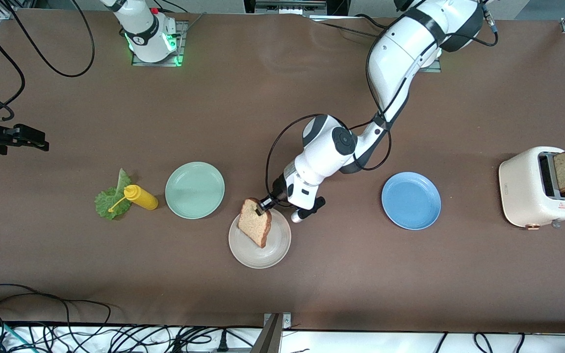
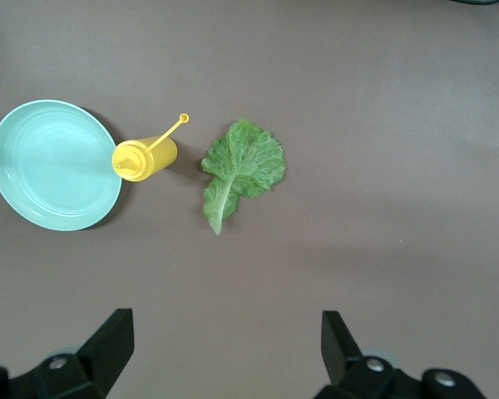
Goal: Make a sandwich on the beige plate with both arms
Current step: 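Lower the bread onto the beige plate and open the left gripper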
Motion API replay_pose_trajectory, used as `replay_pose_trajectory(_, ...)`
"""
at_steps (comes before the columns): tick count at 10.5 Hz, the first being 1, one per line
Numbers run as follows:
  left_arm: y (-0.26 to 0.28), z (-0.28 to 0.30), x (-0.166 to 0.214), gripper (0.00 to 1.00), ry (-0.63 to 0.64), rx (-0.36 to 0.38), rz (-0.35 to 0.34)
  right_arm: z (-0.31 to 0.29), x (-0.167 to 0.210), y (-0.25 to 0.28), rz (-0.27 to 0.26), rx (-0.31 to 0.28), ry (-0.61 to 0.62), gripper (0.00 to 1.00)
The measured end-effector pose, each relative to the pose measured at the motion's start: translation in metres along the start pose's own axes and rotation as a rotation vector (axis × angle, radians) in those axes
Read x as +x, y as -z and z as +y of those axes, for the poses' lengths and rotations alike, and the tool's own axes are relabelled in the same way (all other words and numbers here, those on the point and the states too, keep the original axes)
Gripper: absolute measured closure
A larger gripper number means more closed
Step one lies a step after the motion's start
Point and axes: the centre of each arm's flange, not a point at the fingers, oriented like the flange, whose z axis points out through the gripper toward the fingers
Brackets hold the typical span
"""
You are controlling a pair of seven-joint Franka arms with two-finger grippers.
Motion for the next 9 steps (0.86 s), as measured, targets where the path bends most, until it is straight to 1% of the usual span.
replay_pose_trajectory(5, -0.007, -0.011, 0.008, 0.91, 0.009, 0.02, 0.005, 0.002, 0.0, 0.0, 0.0, 0.0, -0.004, 0.0)
replay_pose_trajectory(6, -0.012, -0.018, 0.007, 0.88, 0.012, 0.034, 0.0, 0.003, -0.001, 0.0, 0.0, 0.0, -0.005, 0.0)
replay_pose_trajectory(7, -0.018, -0.026, 0.007, 0.81, 0.016, 0.05, -0.004, 0.003, -0.001, 0.0, 0.0, -0.001, -0.006, 0.0)
replay_pose_trajectory(9, -0.024, -0.038, 0.01, 0.55, 0.024, 0.069, -0.005, 0.004, -0.001, 0.0, -0.001, -0.001, -0.008, 0.0)
